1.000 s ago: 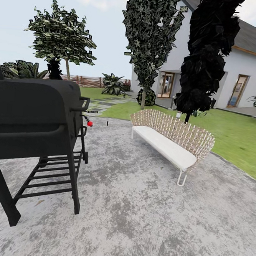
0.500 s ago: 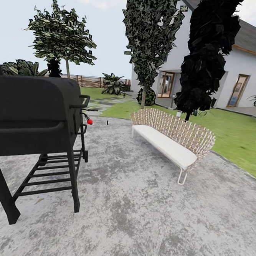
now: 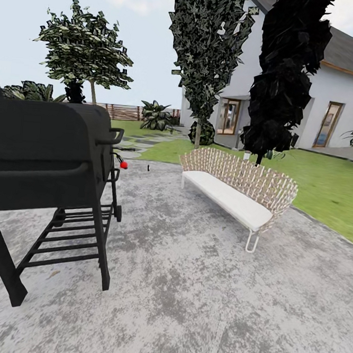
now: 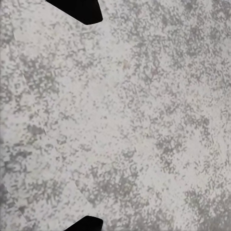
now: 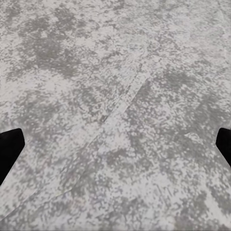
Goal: Pick up the pesticide atomizer in the garden and spray insectifuge to fully cover both potted plants in the garden.
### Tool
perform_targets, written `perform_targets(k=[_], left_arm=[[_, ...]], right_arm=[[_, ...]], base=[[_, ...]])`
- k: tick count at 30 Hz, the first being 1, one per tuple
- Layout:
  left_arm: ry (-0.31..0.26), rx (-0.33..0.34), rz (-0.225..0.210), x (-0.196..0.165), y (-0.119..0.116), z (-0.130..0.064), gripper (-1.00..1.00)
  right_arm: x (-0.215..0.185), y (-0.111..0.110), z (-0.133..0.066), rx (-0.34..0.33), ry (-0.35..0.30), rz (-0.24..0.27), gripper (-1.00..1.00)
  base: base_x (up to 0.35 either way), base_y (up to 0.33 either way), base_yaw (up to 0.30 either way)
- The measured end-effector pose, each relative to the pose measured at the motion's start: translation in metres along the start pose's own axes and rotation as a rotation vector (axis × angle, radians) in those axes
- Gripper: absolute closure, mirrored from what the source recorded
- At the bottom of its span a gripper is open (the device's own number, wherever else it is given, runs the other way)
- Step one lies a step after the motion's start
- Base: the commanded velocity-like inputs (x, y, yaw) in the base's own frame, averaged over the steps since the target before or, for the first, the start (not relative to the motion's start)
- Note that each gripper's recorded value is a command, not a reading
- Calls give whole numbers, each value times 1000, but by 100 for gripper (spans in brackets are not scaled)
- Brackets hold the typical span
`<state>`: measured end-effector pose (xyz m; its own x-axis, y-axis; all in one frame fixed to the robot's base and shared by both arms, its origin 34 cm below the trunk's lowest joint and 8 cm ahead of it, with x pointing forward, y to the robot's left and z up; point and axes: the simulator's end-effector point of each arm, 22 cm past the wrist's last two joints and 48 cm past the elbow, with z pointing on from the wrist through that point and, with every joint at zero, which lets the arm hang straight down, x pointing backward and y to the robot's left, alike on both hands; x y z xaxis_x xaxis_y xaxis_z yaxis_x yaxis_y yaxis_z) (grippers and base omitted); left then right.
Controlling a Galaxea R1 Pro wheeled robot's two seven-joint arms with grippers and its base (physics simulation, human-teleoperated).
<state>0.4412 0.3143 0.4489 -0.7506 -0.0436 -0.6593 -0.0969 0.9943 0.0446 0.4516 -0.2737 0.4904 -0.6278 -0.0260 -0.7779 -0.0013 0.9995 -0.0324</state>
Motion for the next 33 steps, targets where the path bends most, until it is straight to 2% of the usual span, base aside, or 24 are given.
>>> perform_targets(k=[6, 18, 33], left_arm=[[0, -1, -1, 9, 0, 8, -100], [8, -2, -1, 30, -1, 24, -100], [9, -6, -9, 54, -1, 43, -100]], right_arm=[[10, 0, 6, 3, 0, 1, -100], [34, 0, 18, 4, 9, -1, -100], [60, -6, 34, 14, 7, -3, -100]], base=[[0, 0, 31], [0, 0, 197], [0, 0, 9]])
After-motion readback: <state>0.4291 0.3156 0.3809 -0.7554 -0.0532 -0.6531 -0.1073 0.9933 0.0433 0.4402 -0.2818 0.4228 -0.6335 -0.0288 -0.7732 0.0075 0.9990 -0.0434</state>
